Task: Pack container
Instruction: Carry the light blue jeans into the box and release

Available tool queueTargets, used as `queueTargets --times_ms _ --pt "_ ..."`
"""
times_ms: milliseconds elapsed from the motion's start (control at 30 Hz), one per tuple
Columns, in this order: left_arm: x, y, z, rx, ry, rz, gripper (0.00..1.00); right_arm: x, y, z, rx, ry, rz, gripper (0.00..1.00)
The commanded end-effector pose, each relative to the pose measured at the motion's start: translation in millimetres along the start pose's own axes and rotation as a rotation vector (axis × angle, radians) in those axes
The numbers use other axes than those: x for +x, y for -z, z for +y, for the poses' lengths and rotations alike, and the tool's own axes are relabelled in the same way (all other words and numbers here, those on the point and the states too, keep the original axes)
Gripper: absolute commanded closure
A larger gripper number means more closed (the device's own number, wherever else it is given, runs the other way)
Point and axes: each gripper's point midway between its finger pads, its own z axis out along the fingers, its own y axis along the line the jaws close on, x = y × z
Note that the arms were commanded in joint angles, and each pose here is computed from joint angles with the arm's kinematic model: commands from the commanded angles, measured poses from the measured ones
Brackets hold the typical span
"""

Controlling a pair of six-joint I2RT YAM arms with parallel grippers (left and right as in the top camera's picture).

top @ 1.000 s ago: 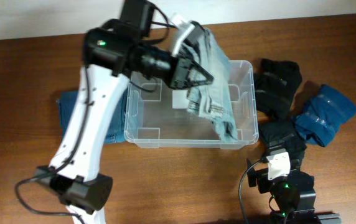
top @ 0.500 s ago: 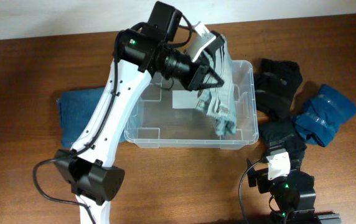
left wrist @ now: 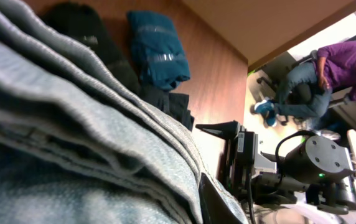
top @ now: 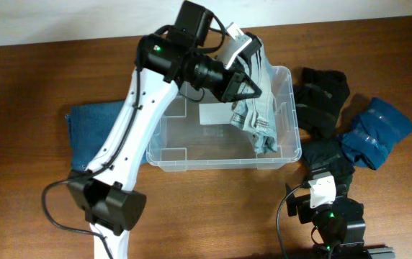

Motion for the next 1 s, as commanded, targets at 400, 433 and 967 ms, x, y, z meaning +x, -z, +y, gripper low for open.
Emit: queueTargets --times_ms 400,433,967 --pt "22 -35 42 -0.084 0.159 0.090 0.99 1 -1 -1 0.003 -0.011 -0.002 0.02" --pt "23 -34 45 -0.103 0.162 0.097 0.96 1 -1 -1 0.003 -0.011 -0.002 0.02" --pt "78 143 127 -0.546 0.517 0.118 0.01 1 -1 -1 0.003 -0.011 -0.002 0.02"
